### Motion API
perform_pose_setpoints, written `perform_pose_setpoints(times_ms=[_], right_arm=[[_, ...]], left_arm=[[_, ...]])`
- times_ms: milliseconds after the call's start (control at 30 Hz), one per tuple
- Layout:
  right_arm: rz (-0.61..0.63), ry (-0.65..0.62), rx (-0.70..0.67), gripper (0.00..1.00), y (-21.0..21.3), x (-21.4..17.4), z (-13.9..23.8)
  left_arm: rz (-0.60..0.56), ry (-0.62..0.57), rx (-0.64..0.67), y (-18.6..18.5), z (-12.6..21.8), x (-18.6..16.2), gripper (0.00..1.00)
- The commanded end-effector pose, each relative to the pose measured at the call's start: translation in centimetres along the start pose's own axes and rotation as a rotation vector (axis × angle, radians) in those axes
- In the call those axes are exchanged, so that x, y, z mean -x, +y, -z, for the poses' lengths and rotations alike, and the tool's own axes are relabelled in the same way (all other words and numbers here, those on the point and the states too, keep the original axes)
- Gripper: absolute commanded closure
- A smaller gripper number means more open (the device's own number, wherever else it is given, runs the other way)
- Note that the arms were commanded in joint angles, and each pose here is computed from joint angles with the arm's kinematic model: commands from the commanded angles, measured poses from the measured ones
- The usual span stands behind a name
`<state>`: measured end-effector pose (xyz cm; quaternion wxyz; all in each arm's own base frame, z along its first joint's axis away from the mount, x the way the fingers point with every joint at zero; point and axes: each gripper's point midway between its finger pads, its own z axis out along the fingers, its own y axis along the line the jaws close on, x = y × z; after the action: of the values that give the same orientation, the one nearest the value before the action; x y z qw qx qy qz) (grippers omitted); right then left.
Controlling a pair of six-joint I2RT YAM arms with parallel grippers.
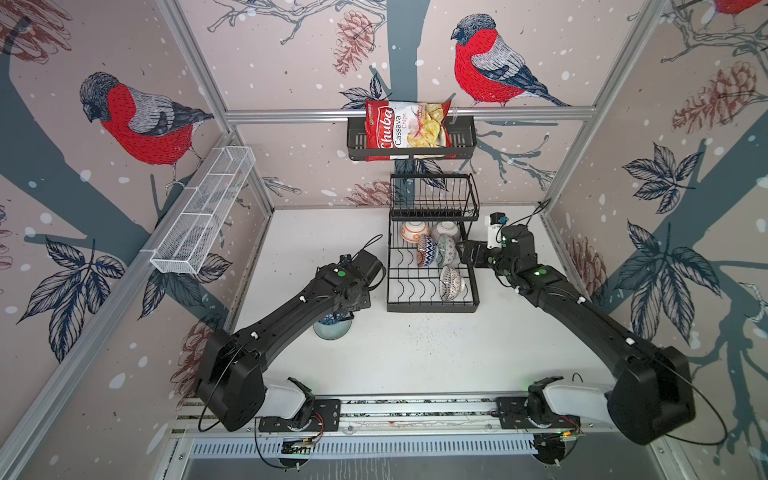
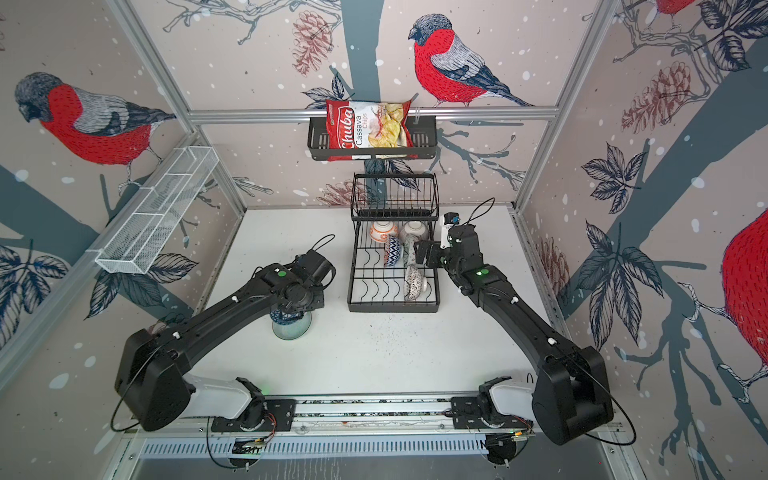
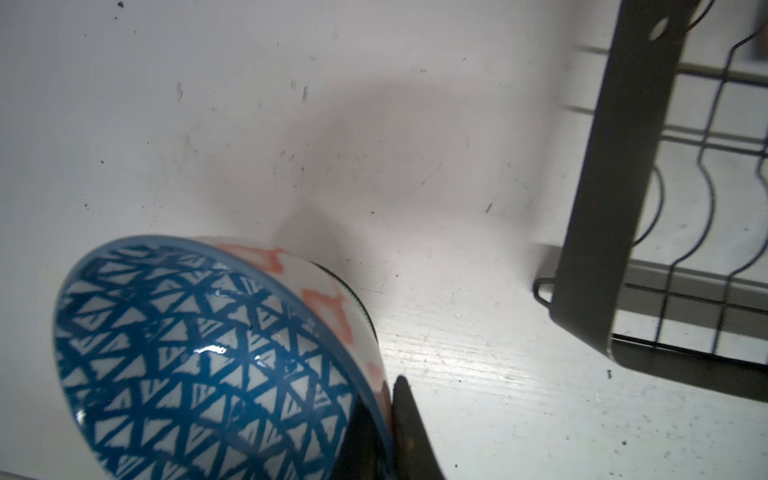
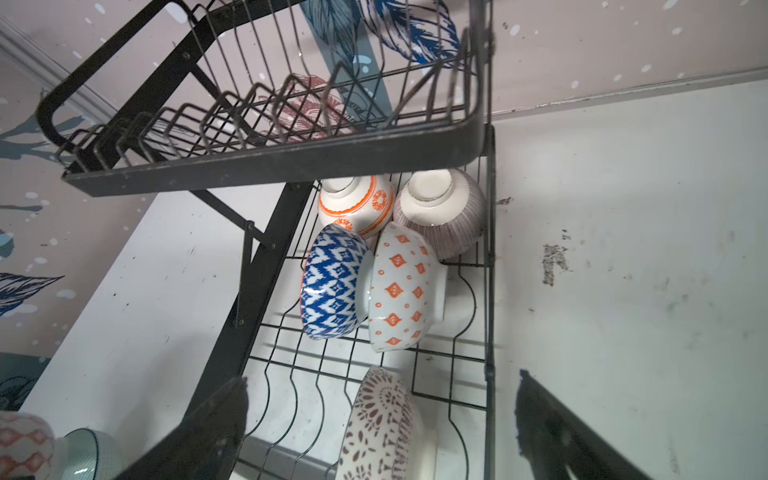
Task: Load the bowls into the dish rack
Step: 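Lift the blue bowl toward the rack with the left gripper while the right gripper approaches, then close the right gripper on the blue bowl's rim beside the left gripper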
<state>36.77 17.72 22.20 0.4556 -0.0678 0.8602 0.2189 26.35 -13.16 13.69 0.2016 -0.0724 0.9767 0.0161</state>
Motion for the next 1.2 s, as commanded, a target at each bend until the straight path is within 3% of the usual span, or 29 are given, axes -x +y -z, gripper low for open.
perform_pose_setpoints(times_ms=[0, 333, 733, 1167], right_arm=[[0.034, -0.030, 0.075, 0.01, 1.9, 0.6, 0.0], [0.069, -0.110, 0.319, 0.00, 7.2, 1.0, 2.4], [0.201, -0.132, 0.478, 0.01, 11.9, -1.6, 3.7], [0.258, -0.156, 0.582, 0.01, 15.0, -2.9, 4.4]], left_arm=[[0.003, -0.072, -0.073, -1.4, 1.4, 1.9, 1.00], [0.018, -0.247, -0.335, -6.2, 6.5, 7.1, 1.00], [0.005, -0.396, -0.625, -11.4, 9.8, 10.8, 1.00], [-0.008, -0.385, -0.939, -14.7, 12.4, 11.6, 1.00]])
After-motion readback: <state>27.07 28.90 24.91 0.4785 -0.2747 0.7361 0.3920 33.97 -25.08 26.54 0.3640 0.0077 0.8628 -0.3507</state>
